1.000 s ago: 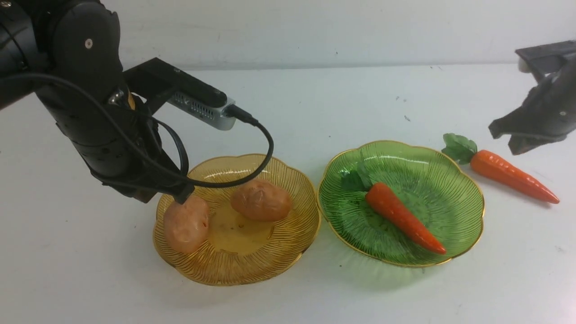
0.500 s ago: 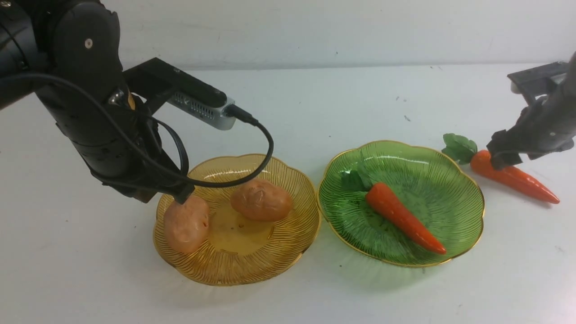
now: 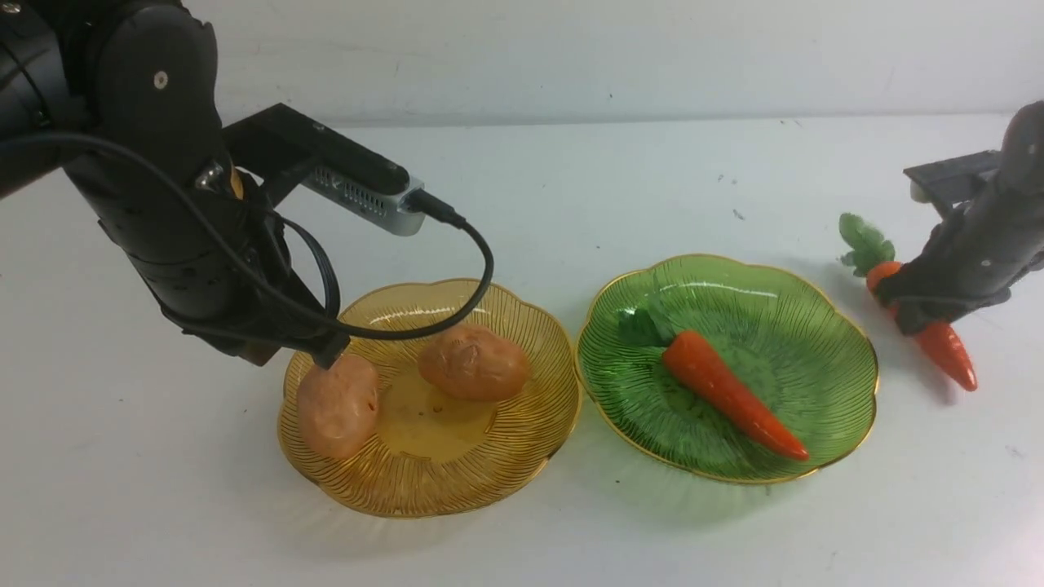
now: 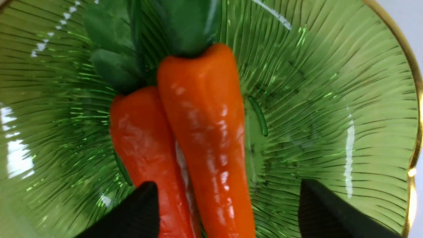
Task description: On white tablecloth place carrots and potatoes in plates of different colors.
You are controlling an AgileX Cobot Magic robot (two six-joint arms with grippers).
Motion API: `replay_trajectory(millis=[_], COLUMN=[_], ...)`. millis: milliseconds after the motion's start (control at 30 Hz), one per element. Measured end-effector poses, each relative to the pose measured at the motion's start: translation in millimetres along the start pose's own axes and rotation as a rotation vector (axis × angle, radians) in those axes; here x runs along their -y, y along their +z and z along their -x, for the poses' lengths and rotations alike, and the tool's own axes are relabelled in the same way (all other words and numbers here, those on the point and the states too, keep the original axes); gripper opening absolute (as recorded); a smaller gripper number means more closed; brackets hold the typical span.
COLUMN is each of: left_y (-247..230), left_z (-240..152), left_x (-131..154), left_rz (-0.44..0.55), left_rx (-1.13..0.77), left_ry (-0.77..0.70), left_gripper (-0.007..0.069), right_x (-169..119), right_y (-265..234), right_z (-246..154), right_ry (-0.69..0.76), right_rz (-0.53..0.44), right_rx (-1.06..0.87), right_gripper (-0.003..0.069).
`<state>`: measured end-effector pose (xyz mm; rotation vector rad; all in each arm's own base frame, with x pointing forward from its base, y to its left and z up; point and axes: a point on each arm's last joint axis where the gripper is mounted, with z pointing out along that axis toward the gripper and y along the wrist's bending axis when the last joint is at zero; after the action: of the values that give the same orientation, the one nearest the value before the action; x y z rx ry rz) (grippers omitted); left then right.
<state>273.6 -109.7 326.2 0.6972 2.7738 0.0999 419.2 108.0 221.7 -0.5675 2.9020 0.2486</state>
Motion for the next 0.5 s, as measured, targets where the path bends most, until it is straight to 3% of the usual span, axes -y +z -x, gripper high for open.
replay_trajectory(millis=[100, 233, 400, 500], left_y=[0, 0, 0, 0], left_z=[0, 0, 0, 0], left_x=[1, 2, 2, 2], left_rz=[-0.015, -0.020, -0.021, -0.021], left_rx=[0.001, 0.001, 0.001, 0.001], left_ry=[-0.005, -0.008, -0.010, -0.014], left_gripper=[-0.0003, -0.0003, -0.0003, -0.0003], right_x=[-1, -6, -19, -27], right_y=[-5, -28, -88, -125], right_z=[-1, -7, -31, -63], right_ry=[0.104, 0.155, 0.146, 0.124], right_rz=[0.000, 0.005, -0.015, -0.062], right_rx=[0.010, 0.053, 0.165, 0.232], right_gripper=[0.0579, 0.0496, 0.0288, 0.0120])
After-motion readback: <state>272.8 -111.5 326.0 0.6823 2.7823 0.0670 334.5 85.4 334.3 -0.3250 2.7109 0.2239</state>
